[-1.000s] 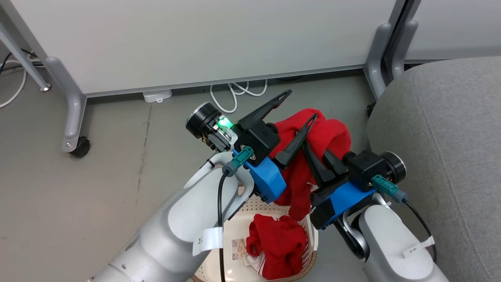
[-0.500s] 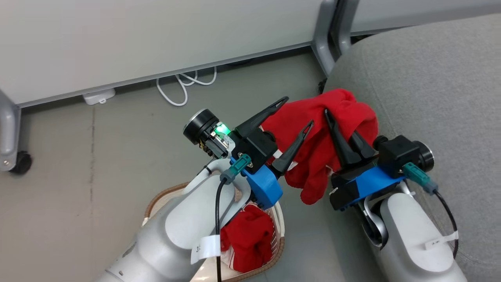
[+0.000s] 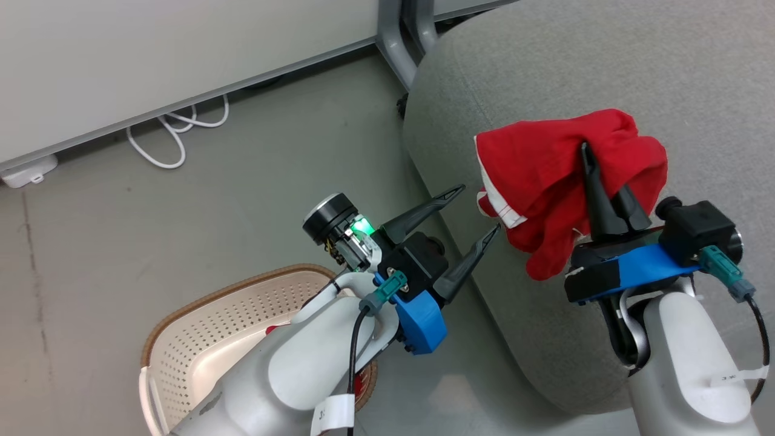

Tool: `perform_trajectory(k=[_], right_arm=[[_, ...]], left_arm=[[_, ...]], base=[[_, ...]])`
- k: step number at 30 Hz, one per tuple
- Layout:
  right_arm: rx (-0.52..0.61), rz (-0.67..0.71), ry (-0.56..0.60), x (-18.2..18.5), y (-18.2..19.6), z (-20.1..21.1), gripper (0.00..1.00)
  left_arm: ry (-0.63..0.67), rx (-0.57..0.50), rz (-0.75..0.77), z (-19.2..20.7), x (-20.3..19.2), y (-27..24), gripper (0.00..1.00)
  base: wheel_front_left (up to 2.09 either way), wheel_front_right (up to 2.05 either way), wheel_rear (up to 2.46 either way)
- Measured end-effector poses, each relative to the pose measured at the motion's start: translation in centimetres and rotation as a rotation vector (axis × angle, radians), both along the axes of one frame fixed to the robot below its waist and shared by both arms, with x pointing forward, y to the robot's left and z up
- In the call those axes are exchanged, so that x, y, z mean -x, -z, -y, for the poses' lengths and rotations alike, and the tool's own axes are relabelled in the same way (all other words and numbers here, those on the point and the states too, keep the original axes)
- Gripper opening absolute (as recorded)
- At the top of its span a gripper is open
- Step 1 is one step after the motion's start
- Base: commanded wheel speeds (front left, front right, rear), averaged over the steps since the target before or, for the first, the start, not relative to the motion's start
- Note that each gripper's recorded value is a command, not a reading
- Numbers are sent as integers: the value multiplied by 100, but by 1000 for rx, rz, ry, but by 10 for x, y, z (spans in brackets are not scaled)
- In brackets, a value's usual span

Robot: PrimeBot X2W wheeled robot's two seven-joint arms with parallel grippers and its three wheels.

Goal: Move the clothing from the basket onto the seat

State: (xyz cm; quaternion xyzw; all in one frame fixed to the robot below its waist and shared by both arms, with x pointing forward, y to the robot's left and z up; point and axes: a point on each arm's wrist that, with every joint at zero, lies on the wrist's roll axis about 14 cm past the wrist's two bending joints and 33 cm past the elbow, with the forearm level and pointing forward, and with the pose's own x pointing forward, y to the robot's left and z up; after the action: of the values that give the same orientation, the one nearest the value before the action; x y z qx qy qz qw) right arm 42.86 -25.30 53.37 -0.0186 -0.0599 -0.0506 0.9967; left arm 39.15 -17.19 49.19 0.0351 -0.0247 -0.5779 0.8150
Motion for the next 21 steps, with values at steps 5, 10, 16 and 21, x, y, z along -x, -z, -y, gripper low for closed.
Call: perform_trajectory(k=[5, 10, 16, 21], right_arm=[[7, 2, 116, 22, -2, 38, 0], [21, -14, 202, 43, 2, 64, 0], [28, -23, 264, 58, 4, 81, 0], [32, -18, 272, 61, 2, 83, 0]], left_arm=[[83, -8, -18, 18, 19, 11, 100], [144, -14, -37, 29, 35, 19, 100], [173, -16, -56, 34, 42, 25, 100], [174, -14, -58, 34, 41, 26, 100]], base=[[0, 0, 0], [0, 0, 0], [0, 0, 0], [0, 0, 0]])
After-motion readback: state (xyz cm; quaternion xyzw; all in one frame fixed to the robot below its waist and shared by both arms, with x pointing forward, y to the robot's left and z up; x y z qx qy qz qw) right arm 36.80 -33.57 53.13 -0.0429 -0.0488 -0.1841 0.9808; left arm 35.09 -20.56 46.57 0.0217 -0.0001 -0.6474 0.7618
